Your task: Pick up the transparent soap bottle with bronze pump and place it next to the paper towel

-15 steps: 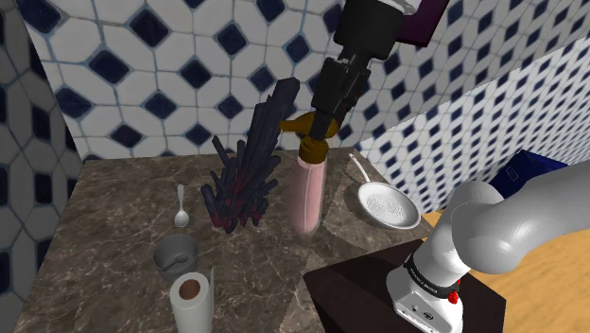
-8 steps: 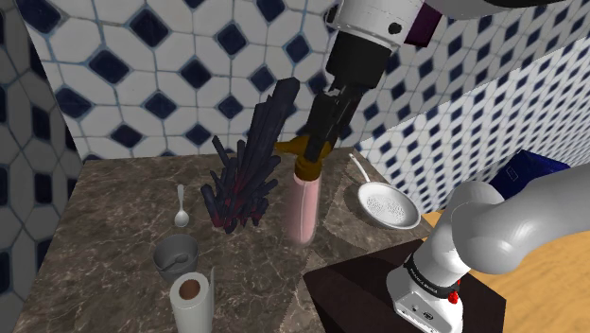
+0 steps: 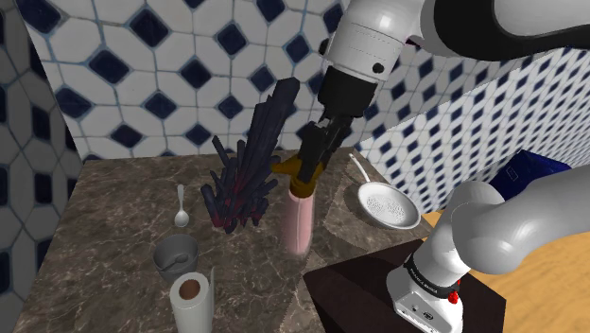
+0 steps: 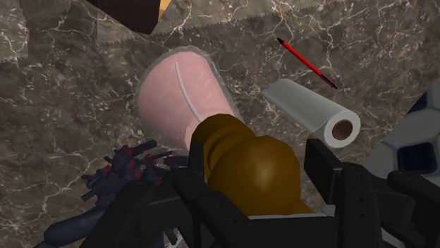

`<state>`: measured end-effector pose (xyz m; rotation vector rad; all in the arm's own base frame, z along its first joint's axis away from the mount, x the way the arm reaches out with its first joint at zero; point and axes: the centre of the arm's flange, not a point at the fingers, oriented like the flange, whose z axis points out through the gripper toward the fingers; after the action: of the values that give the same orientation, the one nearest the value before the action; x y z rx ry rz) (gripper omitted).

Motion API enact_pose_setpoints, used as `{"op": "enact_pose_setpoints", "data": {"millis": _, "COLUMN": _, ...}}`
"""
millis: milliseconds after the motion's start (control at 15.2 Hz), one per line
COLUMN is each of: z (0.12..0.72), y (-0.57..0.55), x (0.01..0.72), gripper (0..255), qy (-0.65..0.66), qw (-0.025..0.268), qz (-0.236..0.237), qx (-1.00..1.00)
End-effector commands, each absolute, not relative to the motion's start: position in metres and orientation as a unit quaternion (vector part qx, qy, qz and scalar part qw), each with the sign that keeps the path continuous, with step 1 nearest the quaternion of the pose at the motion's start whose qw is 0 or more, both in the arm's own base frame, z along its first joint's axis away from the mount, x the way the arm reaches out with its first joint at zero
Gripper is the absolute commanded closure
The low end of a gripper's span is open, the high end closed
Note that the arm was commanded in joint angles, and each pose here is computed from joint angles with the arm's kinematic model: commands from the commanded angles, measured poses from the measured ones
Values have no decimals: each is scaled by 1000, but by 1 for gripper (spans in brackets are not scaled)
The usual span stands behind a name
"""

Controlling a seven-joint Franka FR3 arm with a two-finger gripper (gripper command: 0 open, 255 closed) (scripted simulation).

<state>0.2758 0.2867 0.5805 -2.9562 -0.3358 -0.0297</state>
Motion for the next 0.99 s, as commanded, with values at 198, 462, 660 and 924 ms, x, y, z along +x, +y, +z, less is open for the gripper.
{"op": "enact_pose_setpoints", "data": {"millis": 198, "z": 555, "y": 286, "x": 276, "gripper": 255, "qy": -112, "qw": 83, "qz": -10, "qx": -990}}
{"op": "enact_pose_setpoints", "data": {"millis": 462, "z": 533, "y": 286, "x": 276, "gripper": 255, "qy": -112, "qw": 83, "qz": -10, "qx": -990}}
{"op": "enact_pose_setpoints", "data": {"millis": 660, "z": 518, "y": 286, "x": 276, "gripper": 255, "qy": -112, "qw": 83, "qz": -10, "qx": -990}}
{"op": "enact_pose_setpoints", "data": {"millis": 924, "z": 496, "y": 286, "x": 276, "gripper": 255, "qy": -112, "qw": 83, "qz": -10, "qx": -990}}
